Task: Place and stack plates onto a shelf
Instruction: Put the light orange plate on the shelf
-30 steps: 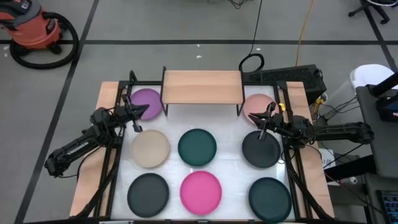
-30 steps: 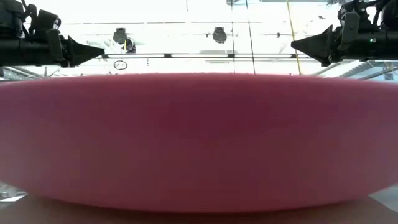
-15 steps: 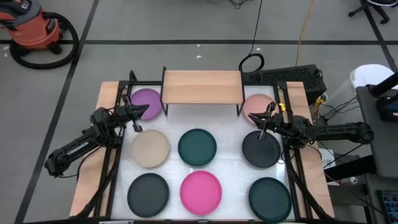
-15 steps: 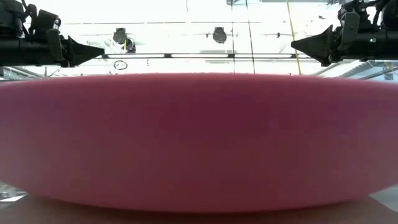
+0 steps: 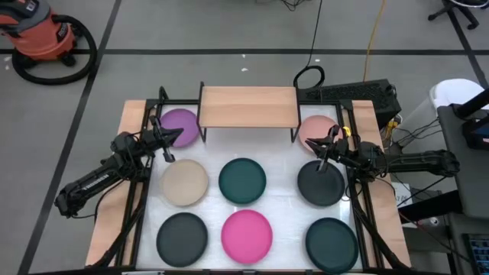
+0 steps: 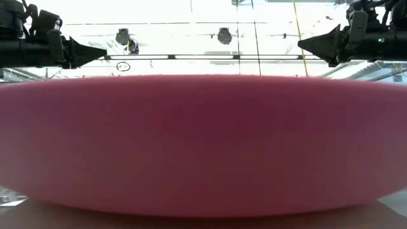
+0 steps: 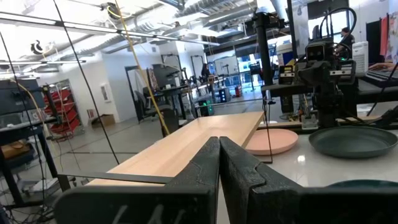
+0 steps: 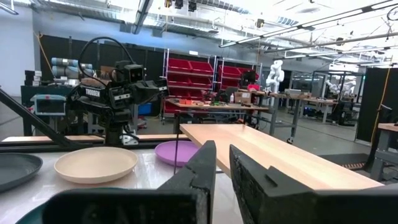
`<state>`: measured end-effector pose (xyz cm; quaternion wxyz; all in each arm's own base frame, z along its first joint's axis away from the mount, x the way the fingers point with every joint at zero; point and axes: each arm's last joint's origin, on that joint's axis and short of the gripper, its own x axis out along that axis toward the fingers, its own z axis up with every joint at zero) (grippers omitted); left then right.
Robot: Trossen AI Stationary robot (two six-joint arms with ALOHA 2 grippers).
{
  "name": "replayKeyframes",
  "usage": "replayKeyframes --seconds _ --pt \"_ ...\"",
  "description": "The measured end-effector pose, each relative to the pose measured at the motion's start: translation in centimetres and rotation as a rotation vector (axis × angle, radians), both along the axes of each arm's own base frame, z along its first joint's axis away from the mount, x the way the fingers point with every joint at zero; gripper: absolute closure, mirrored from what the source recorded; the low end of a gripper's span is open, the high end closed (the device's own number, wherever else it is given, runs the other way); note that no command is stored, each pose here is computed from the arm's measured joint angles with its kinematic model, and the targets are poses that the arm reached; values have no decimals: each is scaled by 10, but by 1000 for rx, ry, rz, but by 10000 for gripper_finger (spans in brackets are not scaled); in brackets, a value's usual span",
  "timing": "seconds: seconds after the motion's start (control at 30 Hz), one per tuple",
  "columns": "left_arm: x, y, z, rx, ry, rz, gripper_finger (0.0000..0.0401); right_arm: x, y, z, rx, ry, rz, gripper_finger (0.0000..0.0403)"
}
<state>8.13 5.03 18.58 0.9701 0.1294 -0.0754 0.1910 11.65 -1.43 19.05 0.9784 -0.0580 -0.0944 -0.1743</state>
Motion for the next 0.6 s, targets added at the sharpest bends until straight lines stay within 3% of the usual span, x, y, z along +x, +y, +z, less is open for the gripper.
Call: replayKeyframes --seconds 0.4,0.6 --pt "0 0 0 0 0 0 384 -3 0 10 -153 -55 -44 369" --pt "0 0 0 0 0 0 384 -6 -3 14 -186 -68 -174 369"
